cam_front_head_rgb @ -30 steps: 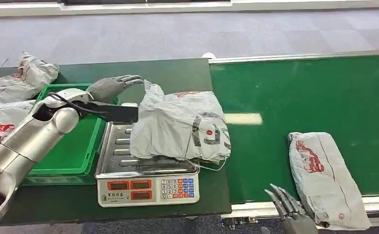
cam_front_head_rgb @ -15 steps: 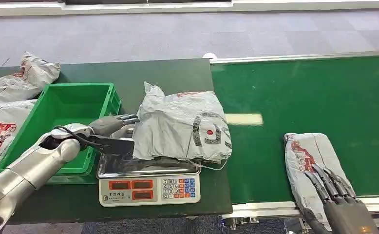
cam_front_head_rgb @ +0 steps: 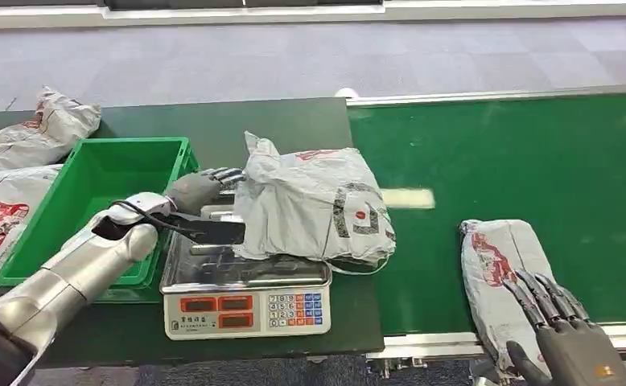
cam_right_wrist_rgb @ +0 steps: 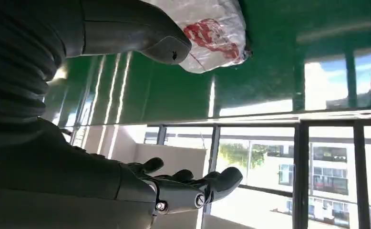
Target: Moved the parcel from conveyor to table for the left to box.
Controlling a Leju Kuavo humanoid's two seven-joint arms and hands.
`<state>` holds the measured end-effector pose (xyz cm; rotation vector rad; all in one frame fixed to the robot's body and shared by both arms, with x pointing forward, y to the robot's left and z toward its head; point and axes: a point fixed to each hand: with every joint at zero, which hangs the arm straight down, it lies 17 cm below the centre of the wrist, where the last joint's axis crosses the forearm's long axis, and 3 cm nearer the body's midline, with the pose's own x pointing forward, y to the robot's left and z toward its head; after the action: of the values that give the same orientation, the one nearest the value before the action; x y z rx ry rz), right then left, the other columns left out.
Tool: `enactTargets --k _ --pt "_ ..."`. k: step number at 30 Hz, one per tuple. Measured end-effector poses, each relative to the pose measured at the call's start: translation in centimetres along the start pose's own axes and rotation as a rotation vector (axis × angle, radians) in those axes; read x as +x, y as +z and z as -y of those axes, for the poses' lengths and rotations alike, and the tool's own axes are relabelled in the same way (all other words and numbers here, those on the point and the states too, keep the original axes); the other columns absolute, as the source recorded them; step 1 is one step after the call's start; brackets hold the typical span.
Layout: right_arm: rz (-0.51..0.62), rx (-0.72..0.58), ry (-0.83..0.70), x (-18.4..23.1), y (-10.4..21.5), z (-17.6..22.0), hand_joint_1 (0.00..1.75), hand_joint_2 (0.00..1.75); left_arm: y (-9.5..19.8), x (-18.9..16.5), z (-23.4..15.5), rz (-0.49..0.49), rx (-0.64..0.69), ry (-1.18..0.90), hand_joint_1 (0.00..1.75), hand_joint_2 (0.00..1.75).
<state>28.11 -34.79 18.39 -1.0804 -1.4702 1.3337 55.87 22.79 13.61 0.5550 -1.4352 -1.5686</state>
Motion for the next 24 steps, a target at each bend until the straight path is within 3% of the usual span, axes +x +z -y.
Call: enactTargets --k 14,19,24 --pt "0.038 0.010 -0.008 0.7 -0.7 -0.5 0.00 1.75 0.4 -3.5 -13.7 -0.125 0.207 -0.153 0.00 1.75" --pt "0.047 0.023 -0.035 0.8 -0.2 -0.8 0.00 1.75 0.3 -2.3 -14.0 -0.081 0.159 -0.107 0.00 1.75" --pt "0.067 0.016 -0.048 1.1 -0.4 -0.5 0.00 1.75 -0.9 1.4 -13.0 -0.003 0.086 -0.067 0.00 1.75"
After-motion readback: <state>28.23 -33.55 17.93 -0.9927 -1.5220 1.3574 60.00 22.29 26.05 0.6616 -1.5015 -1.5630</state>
